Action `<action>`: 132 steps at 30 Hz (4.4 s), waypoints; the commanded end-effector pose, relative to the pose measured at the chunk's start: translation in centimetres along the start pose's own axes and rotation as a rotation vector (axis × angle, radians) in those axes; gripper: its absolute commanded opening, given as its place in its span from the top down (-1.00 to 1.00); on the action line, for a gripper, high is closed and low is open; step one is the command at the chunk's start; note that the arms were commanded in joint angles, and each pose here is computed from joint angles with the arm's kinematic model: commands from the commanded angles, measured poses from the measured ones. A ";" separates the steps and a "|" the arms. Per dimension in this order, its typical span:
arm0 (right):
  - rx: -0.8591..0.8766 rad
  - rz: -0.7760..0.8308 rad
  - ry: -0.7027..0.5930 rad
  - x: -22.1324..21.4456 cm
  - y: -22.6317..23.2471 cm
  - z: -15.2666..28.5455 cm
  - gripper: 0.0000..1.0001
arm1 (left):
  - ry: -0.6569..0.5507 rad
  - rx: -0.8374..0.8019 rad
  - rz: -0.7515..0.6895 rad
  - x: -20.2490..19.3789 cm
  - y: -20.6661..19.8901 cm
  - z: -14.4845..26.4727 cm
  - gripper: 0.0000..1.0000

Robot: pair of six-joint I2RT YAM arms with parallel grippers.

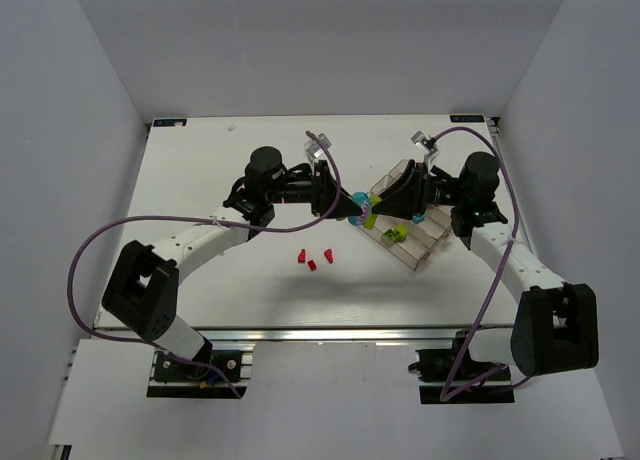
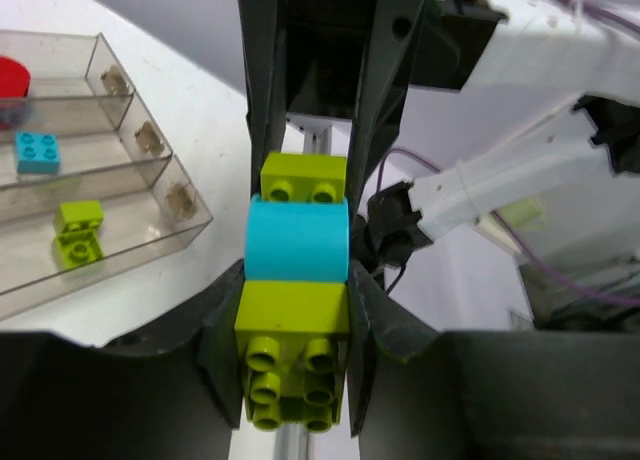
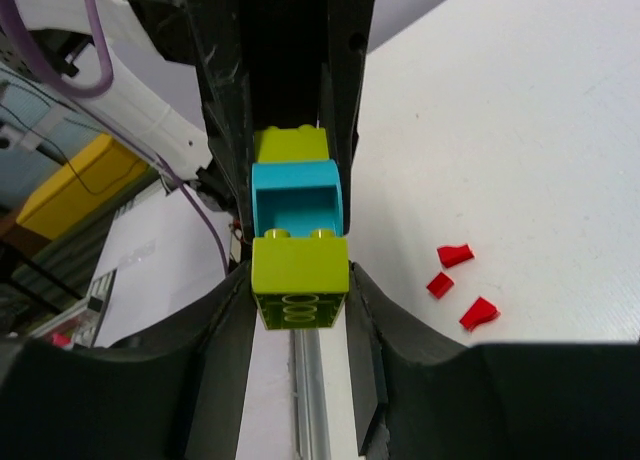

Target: Sort the legos into containers by color

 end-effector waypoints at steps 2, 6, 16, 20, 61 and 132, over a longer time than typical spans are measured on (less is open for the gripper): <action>0.014 0.084 -0.013 1.4 1.0 0.1 1.00 | -0.012 -0.076 -0.054 1.9 -2.0 0.0 0.34; 0.023 0.068 -0.013 1.3 0.9 0.1 1.00 | 0.003 -0.109 -0.037 1.5 -2.0 -0.2 0.64; 0.015 0.047 -0.008 0.9 0.4 0.7 1.00 | 0.009 -0.084 -0.025 1.7 -1.5 0.1 1.00; -0.015 0.042 -0.013 0.9 -0.3 1.3 1.00 | -0.001 -0.027 -0.048 2.2 -0.6 1.2 1.00; -0.837 0.261 0.466 -4.4 -19.1 5.1 0.50 | 0.055 0.415 -0.128 -1.5 3.4 7.0 1.00; 0.077 0.043 0.086 1.0 -0.3 -4.0 -0.33 | -0.044 -0.045 0.007 0.8 0.3 0.8 1.00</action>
Point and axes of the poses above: each gripper's point midway between its finger pads, its own z axis back along the fingers, its own y axis along the line the jaws close on, x = y × z, the point moved 1 cm from there along z, back along the fingers, and after that the axes turned 5 degrees about -z, right-handed, at the moved point
